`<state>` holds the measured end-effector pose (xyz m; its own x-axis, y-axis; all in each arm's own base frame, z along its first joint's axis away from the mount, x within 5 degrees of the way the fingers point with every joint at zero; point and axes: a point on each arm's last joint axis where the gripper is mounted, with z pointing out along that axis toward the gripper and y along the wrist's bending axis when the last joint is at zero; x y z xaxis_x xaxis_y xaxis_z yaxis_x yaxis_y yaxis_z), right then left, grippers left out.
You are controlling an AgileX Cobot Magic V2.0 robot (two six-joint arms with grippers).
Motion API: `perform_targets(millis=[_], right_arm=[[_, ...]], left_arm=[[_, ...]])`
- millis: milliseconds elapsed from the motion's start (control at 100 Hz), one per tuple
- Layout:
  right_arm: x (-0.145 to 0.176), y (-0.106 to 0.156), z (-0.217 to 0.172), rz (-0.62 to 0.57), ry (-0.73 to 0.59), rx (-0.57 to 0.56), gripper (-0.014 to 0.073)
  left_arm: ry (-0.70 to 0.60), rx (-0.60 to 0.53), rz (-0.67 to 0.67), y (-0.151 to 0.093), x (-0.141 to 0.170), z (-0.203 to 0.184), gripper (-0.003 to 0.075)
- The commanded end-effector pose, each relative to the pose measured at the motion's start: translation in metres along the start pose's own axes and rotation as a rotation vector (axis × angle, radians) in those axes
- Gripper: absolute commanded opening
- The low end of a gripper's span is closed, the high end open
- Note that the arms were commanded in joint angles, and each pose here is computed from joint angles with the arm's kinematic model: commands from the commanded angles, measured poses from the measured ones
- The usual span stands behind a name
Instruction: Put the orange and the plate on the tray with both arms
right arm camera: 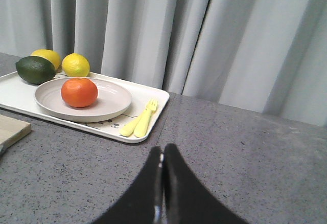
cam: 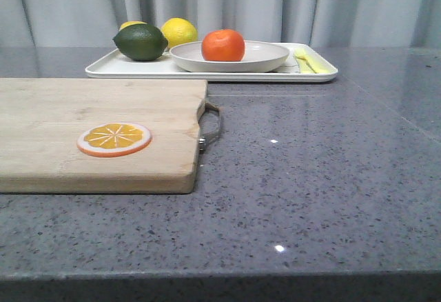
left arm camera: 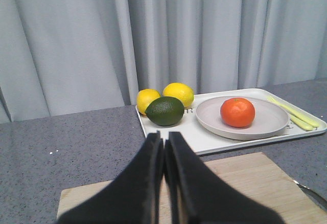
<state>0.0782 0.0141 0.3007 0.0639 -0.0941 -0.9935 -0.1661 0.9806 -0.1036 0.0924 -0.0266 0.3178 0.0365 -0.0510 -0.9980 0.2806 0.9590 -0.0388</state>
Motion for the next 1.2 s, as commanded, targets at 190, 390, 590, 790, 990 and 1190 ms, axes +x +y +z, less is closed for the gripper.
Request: perform_targets(millis=[190, 390, 590, 790, 990, 1190], right_arm=[[-0.013, -0.005, 0.0, -0.006, -0.079, 0.047, -0.0102], [-0.013, -0.005, 0.0, -0.006, -0.079, 0.047, -0.0102], [-0.013, -0.005, 0.0, -0.006, -0.079, 0.047, -0.0102], [-0.013, -0.005, 0.0, -0.006, -0.079, 0.047, -0.0102], [-0.013, -0.005, 0.0, -0.006, -0.079, 0.047, -0.0102], [-0.013, -0.005, 0.0, -0.006, -0.079, 0.047, -0.0102]], left_arm=[[-0.059, -0.07, 0.06, 0.006, -0.006, -0.003, -0.002], [-0.096, -0.083, 0.065, 0.008, 0.019, -0.015, -0.002], [-0.085, -0.118, 0.044, 0.011, 0.053, -0.029, -0.002], [-0.098, -0.201, 0.074, 0.015, 0.084, -0.042, -0.002], [-0.094, -0.211, 0.123, 0.015, 0.099, -0.048, -0.002], [-0.087, -0.212, 0.148, 0.015, 0.1, -0.049, -0.002]])
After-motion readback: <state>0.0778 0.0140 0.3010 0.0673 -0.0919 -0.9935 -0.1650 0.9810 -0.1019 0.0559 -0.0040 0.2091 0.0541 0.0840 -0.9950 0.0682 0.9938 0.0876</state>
